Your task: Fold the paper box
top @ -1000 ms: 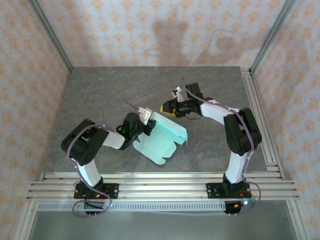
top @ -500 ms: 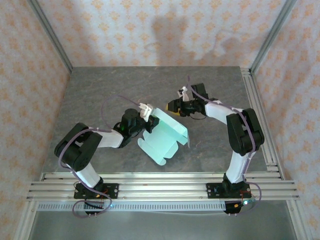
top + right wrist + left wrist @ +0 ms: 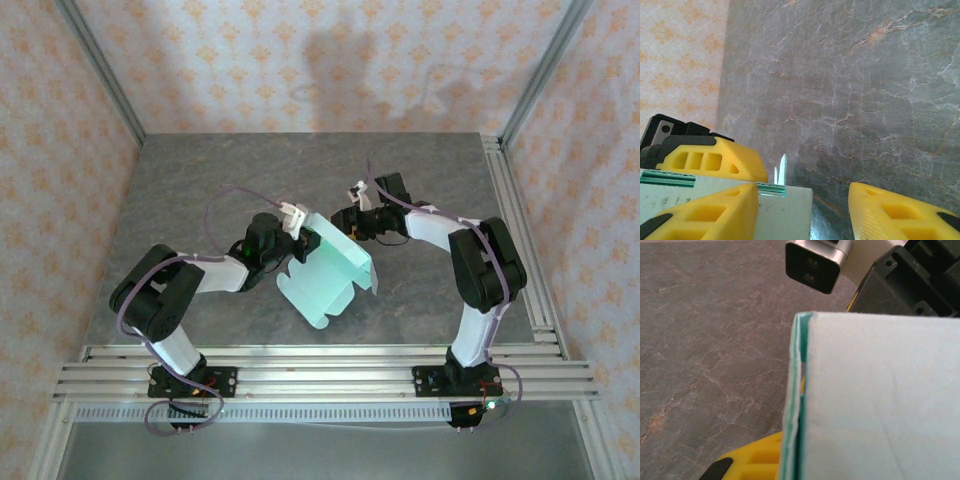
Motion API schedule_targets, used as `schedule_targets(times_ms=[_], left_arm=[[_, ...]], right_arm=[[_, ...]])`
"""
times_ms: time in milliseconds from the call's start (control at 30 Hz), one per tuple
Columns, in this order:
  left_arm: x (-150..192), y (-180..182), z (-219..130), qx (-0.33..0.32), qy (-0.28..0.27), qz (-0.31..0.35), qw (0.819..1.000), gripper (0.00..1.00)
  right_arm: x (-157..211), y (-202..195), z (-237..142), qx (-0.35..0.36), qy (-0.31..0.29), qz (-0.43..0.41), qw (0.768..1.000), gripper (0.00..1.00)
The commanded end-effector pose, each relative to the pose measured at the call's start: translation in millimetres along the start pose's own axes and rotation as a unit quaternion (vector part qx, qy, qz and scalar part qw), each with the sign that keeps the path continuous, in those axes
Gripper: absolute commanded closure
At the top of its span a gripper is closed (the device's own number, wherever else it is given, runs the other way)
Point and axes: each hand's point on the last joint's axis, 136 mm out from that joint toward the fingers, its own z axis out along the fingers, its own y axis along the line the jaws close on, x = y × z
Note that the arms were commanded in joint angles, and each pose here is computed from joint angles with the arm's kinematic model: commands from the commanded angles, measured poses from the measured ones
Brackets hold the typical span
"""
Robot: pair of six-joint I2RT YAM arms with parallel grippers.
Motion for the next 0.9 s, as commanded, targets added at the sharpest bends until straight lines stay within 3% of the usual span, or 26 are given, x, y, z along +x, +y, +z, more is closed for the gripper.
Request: schedule_targets(times_ms=[0,233,433,867], left_arm=[[-17.5,16.0,5.8,-0.038,-0.021,0.005,0.999,1.0],[17.0,31.3,4.2,-0.078,0.022,0.034,0.996,1.0],[39.7,39.2,-2.2,-0.122,0.05,0.058,0.99,1.0],[63.0,56.1,-2.9,-0.17,0.065,0.057,0.982,0.98]], right_arm=[[5.5,22.6,-4.4,-0.001,0.003,-0.042,0.999,0.49],[-34.0,3.9,-29.8,0.027,-0.075,-0.002,0.997,0.44],[-31.0,14.3,-19.1,-0.001,-0.053,-0.005,0.999,0.34],[-5.0,31.4,20.6,-0.029,0.023,-0.031,0.999,0.33]])
